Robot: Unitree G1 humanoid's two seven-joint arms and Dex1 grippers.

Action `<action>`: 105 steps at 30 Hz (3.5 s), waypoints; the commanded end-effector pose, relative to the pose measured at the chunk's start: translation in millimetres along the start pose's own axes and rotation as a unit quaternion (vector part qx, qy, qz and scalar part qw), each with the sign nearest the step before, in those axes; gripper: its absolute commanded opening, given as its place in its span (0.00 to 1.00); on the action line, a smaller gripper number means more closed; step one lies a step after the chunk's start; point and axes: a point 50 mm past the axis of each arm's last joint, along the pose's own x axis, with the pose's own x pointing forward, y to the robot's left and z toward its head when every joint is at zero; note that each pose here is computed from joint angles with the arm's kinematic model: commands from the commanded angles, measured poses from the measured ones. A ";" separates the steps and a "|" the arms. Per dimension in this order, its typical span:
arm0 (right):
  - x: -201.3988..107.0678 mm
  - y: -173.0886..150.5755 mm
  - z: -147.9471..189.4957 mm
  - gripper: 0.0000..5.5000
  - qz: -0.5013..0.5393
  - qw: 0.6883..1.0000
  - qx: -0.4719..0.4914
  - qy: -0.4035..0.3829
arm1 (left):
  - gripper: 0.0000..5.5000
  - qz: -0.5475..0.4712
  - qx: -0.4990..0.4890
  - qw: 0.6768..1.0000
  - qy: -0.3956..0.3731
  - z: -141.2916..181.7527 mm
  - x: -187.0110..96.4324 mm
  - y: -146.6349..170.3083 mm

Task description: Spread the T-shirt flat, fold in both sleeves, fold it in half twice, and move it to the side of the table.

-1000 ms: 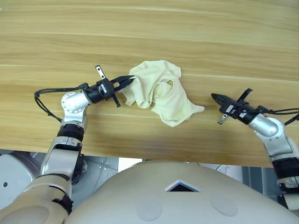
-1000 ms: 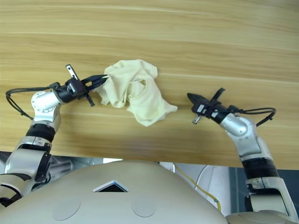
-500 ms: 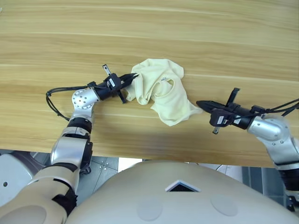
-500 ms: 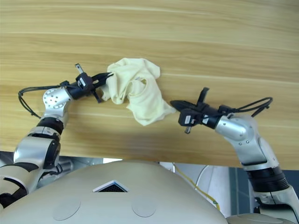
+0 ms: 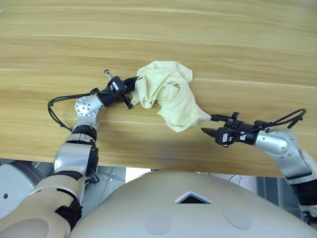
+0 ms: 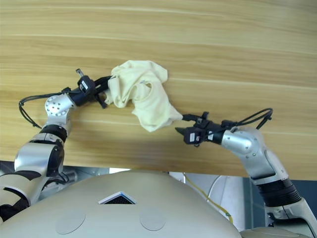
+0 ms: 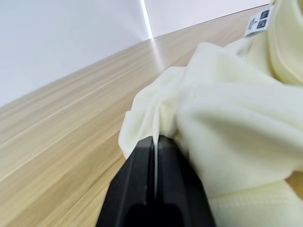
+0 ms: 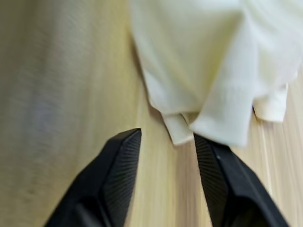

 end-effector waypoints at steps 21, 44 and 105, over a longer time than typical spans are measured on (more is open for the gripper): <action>7.3 -19.9 16.5 0.46 0.028 0.996 -0.086 0.011 | 0.00 0.009 -0.040 0.995 0.093 -17.5 16.0 -7.1; -8.2 -49.1 47.8 0.46 -0.005 0.981 -0.194 -0.010 | 0.00 0.004 -0.061 0.986 0.156 -27.7 29.8 -17.3; 22.8 -30.7 30.2 0.01 0.038 0.977 -0.204 0.044 | 0.00 -0.024 -0.074 0.989 0.128 -18.0 51.7 -26.4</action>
